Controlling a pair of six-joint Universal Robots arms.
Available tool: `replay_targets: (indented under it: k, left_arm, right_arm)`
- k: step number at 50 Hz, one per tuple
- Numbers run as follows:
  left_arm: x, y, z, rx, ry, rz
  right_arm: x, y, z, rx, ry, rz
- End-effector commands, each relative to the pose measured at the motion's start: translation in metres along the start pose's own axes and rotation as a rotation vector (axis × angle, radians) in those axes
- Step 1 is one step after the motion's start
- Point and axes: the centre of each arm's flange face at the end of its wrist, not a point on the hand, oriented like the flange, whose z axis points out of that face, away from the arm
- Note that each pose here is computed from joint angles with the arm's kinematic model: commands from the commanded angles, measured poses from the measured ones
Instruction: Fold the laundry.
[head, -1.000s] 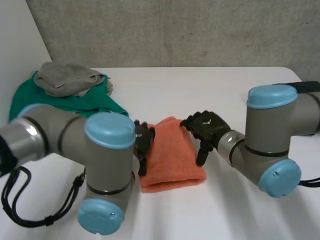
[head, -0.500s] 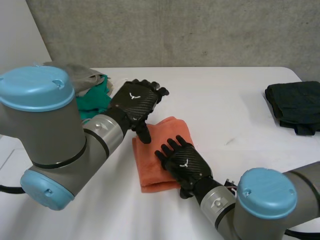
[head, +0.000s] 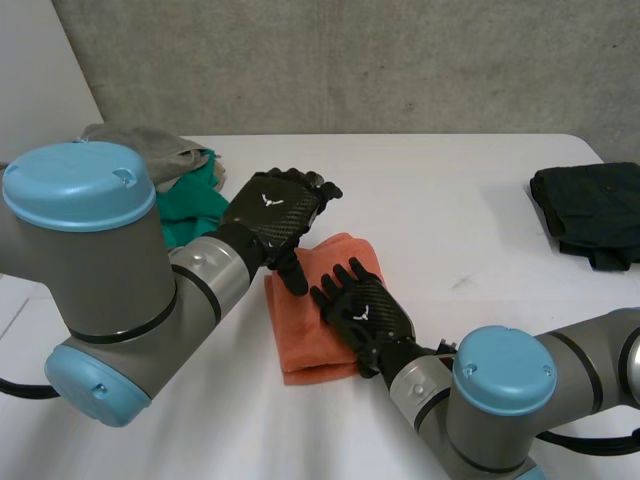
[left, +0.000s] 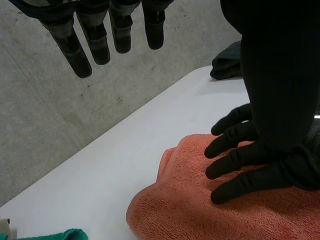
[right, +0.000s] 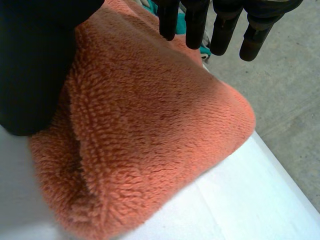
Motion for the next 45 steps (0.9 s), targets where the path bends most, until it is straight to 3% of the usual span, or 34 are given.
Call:
replay_targets:
  k: [1, 14, 41, 45]
  left_arm:
    - [0.001, 0.002, 0.0, -0.006, 0.001, 0.0]
    - [0.001, 0.002, 0.0, -0.007, 0.003, -0.005]
    - [0.0, 0.003, -0.002, -0.009, 0.0, -0.006]
    - [-0.001, -0.001, -0.002, 0.001, -0.002, -0.005]
  right_arm:
    - [0.005, -0.008, -0.008, -0.016, 0.002, 0.017]
    - [0.001, -0.004, -0.009, -0.041, -0.022, 0.007]
    - [0.013, -0.008, 0.037, 0.033, 0.017, 0.003]
    - [0.041, -0.009, 0.044, 0.04, 0.09, 0.016]
